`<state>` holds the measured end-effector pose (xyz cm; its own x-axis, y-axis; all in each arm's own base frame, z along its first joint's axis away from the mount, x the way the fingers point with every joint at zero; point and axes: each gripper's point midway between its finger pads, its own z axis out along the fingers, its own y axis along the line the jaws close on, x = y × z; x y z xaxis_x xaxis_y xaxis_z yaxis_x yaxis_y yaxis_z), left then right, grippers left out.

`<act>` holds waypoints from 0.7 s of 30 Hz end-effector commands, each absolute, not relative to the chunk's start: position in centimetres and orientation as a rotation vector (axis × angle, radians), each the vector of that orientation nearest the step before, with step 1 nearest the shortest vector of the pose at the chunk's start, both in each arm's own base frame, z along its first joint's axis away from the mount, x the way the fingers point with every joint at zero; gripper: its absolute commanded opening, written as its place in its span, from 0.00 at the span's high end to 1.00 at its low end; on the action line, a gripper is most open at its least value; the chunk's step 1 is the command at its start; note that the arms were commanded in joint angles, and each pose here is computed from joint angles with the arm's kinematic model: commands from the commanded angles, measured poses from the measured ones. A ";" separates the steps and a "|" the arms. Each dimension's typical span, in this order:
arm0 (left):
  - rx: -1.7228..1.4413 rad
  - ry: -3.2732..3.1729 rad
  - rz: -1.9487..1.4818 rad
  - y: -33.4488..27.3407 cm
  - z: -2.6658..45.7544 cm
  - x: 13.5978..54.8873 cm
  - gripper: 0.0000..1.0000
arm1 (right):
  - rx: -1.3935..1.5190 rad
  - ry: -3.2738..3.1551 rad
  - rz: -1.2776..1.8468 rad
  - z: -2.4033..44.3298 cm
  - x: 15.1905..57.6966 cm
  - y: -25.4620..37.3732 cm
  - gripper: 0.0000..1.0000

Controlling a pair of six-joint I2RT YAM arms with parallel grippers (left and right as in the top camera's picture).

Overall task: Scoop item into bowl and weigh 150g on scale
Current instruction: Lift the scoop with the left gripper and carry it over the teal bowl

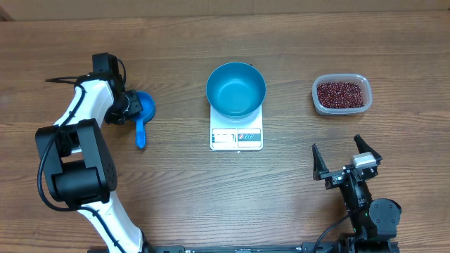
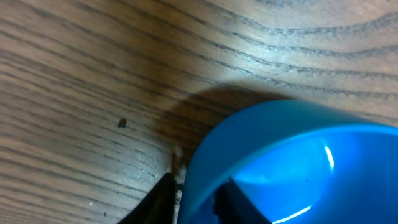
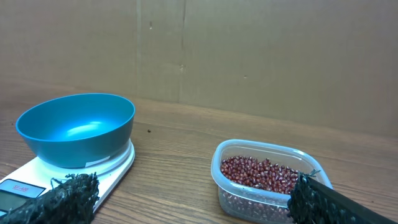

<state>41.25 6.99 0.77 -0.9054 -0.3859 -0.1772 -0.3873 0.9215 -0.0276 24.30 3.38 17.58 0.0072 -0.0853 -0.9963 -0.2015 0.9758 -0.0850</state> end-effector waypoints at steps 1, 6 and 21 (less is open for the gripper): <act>-0.574 2.890 -0.005 7.0 1.0 41.9 0.92 | -0.221 1.562 0.092 17.4 24.3 3.4 0.00; -0.603 2.865 -0.017 6.9 2.0 42.4 0.96 | -0.221 1.562 0.092 17.4 24.3 3.4 0.00; -1.144 2.254 -0.568 2.6 23.6 42.1 0.96 | -0.221 1.562 0.092 17.4 24.3 3.4 0.00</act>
<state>42.75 4.81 18.35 -0.6361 -0.6728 -0.3777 -0.5534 0.7390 -0.3843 24.30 3.38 17.58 0.0076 -0.0853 -0.9963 -0.2018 0.9757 -0.0851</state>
